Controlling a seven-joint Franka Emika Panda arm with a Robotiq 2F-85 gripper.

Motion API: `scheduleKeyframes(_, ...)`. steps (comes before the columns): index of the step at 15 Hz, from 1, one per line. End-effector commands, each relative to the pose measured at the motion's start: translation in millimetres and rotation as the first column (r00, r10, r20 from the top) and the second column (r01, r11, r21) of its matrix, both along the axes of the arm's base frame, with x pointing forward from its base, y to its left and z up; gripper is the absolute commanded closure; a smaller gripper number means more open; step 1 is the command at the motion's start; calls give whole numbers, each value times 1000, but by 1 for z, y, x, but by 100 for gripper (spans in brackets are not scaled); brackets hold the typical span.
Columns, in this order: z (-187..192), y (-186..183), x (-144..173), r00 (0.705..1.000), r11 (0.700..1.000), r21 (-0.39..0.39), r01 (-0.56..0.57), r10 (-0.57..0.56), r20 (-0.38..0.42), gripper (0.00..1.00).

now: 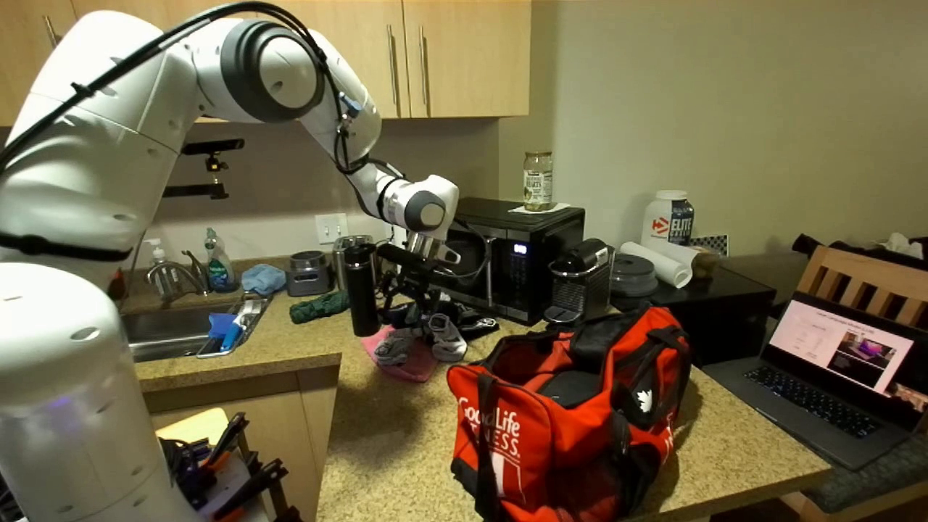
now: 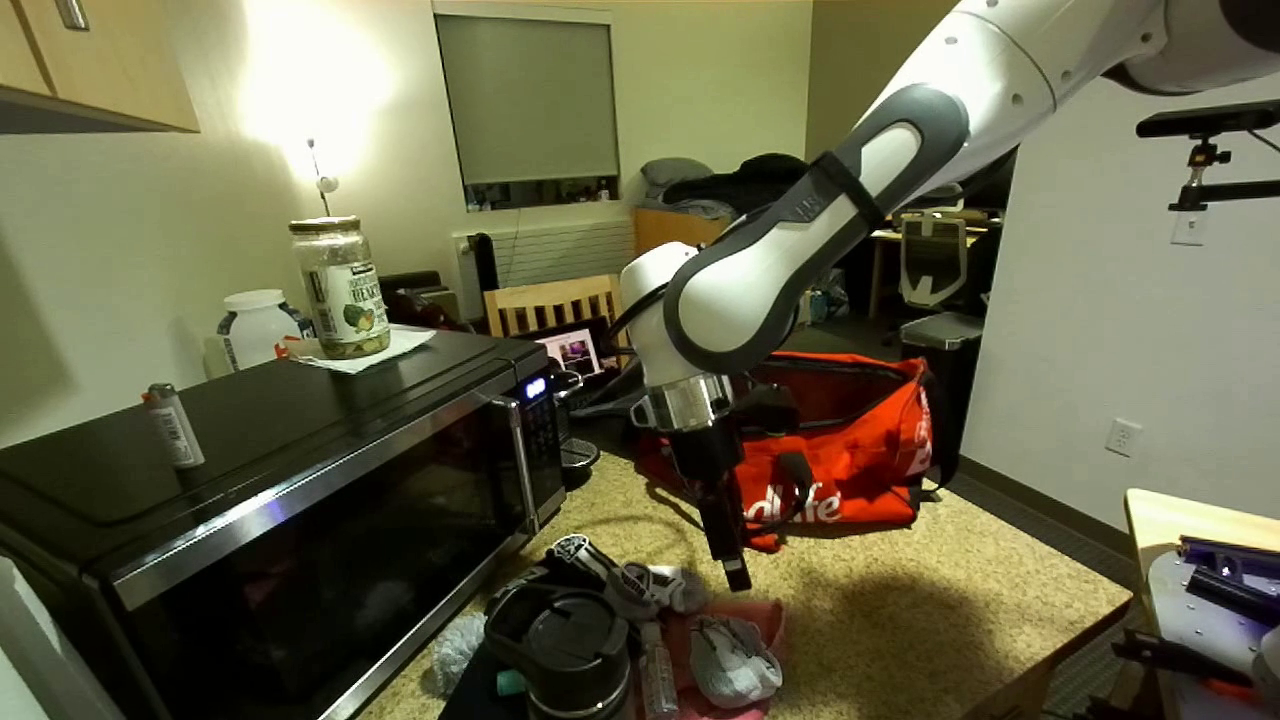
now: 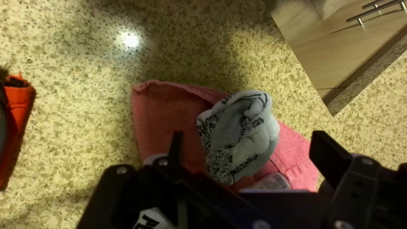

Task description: Pick up the pair of socks and put it in the bag

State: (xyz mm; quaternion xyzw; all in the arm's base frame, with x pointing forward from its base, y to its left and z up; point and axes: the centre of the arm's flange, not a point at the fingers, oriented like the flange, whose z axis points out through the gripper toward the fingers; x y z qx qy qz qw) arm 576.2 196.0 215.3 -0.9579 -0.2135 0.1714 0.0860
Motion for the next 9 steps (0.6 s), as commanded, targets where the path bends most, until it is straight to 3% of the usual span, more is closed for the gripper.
scheduleKeyframes(1, -3, 11, -23, 998, 998, -53, 37, -35, 44, 0)
scheduleKeyframes(9, -17, 22, -24, 986, 986, -115, 119, -104, 130, 0)
